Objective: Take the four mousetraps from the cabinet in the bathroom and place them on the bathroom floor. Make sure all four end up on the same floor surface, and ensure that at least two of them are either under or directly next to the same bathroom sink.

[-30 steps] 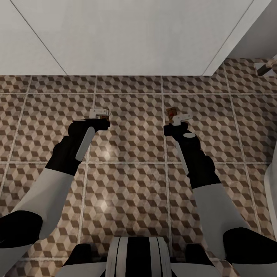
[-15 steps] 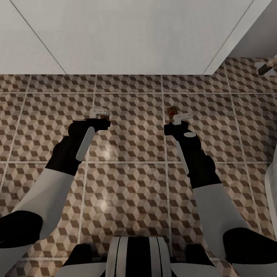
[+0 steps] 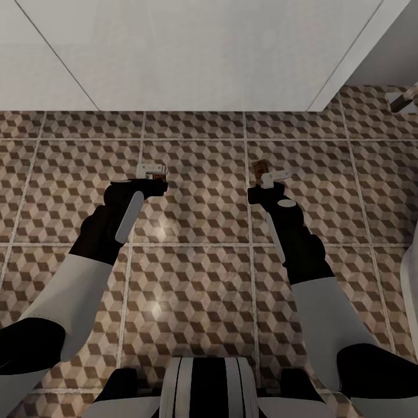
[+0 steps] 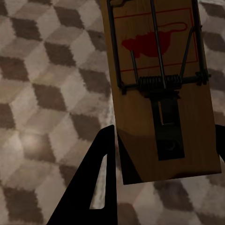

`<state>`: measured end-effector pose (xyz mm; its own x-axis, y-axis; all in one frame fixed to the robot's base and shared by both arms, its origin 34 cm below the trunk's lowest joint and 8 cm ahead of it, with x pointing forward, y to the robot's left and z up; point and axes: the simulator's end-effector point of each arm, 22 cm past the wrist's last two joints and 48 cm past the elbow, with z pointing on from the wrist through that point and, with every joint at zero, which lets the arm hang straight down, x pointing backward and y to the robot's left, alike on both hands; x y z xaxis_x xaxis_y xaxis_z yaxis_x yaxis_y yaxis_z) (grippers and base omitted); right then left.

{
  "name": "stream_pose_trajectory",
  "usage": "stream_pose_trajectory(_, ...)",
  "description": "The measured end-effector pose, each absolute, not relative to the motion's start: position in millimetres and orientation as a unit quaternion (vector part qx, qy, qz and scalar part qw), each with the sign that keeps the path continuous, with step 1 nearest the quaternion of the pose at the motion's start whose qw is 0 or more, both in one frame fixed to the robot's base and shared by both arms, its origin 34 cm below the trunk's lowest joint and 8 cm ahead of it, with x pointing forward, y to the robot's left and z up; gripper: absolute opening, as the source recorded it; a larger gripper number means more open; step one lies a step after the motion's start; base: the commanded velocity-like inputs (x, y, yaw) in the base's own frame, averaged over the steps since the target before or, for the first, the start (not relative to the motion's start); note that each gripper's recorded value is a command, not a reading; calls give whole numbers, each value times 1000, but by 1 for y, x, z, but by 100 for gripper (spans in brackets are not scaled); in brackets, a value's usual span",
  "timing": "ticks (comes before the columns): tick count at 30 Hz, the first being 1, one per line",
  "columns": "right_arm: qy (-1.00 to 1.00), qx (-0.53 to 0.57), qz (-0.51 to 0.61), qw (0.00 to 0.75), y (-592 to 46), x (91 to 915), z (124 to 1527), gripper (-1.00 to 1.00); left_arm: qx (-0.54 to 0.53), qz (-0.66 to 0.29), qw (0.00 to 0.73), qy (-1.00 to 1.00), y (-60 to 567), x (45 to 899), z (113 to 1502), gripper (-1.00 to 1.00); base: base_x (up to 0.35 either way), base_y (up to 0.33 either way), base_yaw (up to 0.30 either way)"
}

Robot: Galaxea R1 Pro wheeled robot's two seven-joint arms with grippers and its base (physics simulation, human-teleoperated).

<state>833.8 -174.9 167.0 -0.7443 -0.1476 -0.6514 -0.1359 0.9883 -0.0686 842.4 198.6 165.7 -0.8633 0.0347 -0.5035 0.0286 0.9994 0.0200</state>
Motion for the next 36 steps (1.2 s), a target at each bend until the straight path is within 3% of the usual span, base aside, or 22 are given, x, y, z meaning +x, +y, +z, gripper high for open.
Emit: stream_pose_trajectory(36, 935, -76, -8, 346, -175, 832, 157, -100, 16, 6, 257, 966, 199, 841, 155, -100, 0, 0, 0)
